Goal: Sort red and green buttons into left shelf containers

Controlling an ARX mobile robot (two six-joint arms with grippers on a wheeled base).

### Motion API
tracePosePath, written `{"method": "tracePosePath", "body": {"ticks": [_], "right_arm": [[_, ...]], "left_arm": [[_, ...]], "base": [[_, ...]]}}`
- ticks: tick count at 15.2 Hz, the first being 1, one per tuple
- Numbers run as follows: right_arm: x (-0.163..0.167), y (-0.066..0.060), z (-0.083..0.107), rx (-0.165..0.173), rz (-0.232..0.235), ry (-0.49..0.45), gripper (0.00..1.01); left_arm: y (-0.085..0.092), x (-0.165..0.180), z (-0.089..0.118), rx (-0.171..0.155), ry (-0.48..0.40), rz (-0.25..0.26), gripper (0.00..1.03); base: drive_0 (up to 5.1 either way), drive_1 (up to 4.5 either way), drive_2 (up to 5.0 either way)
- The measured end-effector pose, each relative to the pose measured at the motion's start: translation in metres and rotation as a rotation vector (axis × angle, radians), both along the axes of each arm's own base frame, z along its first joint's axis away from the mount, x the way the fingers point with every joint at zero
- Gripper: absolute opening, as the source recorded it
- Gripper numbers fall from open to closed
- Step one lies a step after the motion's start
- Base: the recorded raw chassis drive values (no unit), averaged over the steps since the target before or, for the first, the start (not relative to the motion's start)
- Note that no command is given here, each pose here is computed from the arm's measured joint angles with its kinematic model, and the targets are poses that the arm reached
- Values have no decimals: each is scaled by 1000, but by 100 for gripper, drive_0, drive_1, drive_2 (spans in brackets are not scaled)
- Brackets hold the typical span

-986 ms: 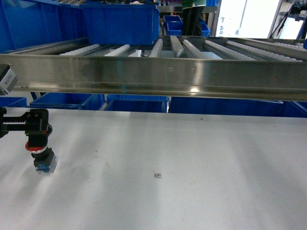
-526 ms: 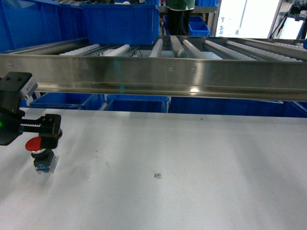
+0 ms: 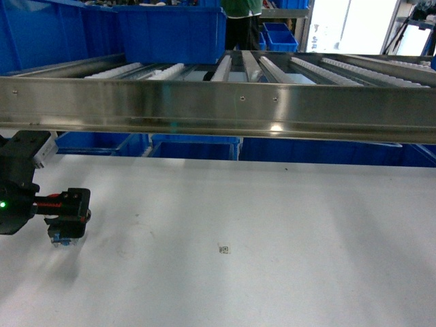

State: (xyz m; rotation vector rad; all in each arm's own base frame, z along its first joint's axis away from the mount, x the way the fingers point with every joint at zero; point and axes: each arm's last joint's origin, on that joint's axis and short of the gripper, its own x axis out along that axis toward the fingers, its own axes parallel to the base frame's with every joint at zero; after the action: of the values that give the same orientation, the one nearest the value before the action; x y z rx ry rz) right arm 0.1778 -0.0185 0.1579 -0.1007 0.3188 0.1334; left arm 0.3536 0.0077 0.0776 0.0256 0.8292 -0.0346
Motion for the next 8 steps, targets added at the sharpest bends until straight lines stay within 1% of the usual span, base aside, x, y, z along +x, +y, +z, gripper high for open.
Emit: {"method": "tracePosePath", "body": {"ticks": [2, 5, 7, 8], "right_arm": [[0, 0, 0, 0, 0, 0, 29], [0, 0, 0, 0, 0, 0, 29], [0, 0, 0, 0, 0, 0, 29], [0, 0, 0, 0, 0, 0, 29]], "left_arm": [[1, -4, -3, -8, 2, 11, 98], [6, -6, -9, -28, -1, 32, 98], [7, -6, -13, -56, 20, 35, 98], [7, -6, -14, -61, 21, 35, 98]], "base": [[0, 0, 0], [0, 0, 0], [0, 0, 0], [0, 0, 0]]}}
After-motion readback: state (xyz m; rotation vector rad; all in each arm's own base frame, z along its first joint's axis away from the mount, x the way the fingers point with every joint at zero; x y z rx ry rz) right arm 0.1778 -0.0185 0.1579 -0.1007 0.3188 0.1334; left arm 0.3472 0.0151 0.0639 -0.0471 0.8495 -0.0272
